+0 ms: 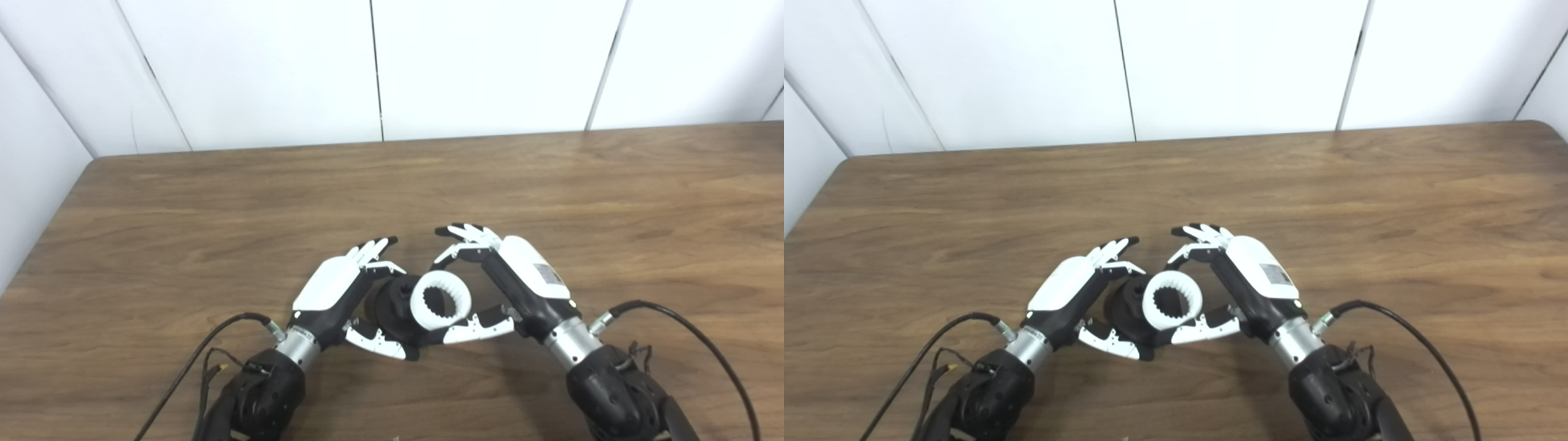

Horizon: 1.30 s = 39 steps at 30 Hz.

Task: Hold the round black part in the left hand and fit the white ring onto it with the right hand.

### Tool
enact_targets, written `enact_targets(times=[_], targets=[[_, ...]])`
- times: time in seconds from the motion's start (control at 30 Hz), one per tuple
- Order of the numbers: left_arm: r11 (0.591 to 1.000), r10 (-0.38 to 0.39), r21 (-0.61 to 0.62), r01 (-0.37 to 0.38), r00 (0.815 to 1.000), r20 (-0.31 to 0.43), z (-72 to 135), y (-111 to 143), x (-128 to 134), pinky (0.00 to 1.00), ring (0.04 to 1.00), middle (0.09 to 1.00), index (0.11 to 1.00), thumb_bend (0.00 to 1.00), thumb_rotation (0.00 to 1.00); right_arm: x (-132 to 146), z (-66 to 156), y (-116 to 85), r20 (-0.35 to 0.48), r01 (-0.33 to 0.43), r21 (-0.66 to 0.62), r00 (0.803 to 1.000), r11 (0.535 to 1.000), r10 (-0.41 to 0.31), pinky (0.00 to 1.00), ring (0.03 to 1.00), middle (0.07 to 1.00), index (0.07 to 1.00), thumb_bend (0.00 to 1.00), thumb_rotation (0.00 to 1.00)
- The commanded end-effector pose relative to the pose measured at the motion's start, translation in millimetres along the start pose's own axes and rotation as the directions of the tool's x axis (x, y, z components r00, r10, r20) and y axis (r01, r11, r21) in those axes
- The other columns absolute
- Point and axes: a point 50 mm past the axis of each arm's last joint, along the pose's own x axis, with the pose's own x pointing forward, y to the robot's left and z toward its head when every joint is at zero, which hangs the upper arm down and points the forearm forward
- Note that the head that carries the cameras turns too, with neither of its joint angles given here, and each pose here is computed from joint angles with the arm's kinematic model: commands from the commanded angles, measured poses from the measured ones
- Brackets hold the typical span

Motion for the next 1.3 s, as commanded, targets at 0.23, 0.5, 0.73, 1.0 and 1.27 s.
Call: enact_targets(times=[0.23, 0.5, 0.73, 1.0, 1.27], targets=[[1.0, 0.004, 0.012, -0.005, 0.999, 0.036, 9.9, 2.8, 6.5, 1.0, 1.0, 1.0, 0.607, 1.0, 0.33, 23.1, 24.0, -2.8, 0.109, 0.024, 0.006, 0.994, 1.0, -0.025, 0.99, 0.942, 0.891, 0.565, 0.76, 0.36], [1.0, -0.002, 0.01, 0.001, 0.999, 0.038, 9.6, 2.4, 5.6, 1.0, 1.0, 1.0, 0.611, 1.0, 0.32, 30.8, 29.4, -4.9, 0.127, 0.03, 0.001, 0.991, 1.0, -0.03, 0.99, 0.939, 0.893, 0.566, 0.75, 0.34], [1.0, -0.007, 0.017, 0.006, 0.999, 0.036, 8.8, 1.5, 6.1, 1.0, 1.0, 1.0, 0.635, 1.0, 0.33, 36.5, 34.9, -8.1, 0.15, 0.042, 0.006, 0.988, 0.999, -0.042, 0.97, 0.937, 0.893, 0.53, 0.64, 0.24], [1.0, -0.01, 0.024, 0.01, 0.999, 0.032, 7.4, 1.2, 6.2, 1.0, 1.0, 1.0, 0.617, 1.0, 0.34, 37.9, 37.7, -13.8, 0.158, 0.055, 0.009, 0.986, 0.998, -0.055, 0.99, 0.947, 0.899, 0.493, 0.52, 0.16], [1.0, -0.012, 0.027, 0.011, 0.999, 0.029, 8.6, 3.9, 5.7, 1.0, 1.0, 1.0, 0.622, 1.0, 0.36, 39.1, 34.6, -14.2, 0.148, 0.045, 0.0, 0.988, 0.999, -0.044, 0.98, 0.946, 0.897, 0.492, 0.52, 0.16]])
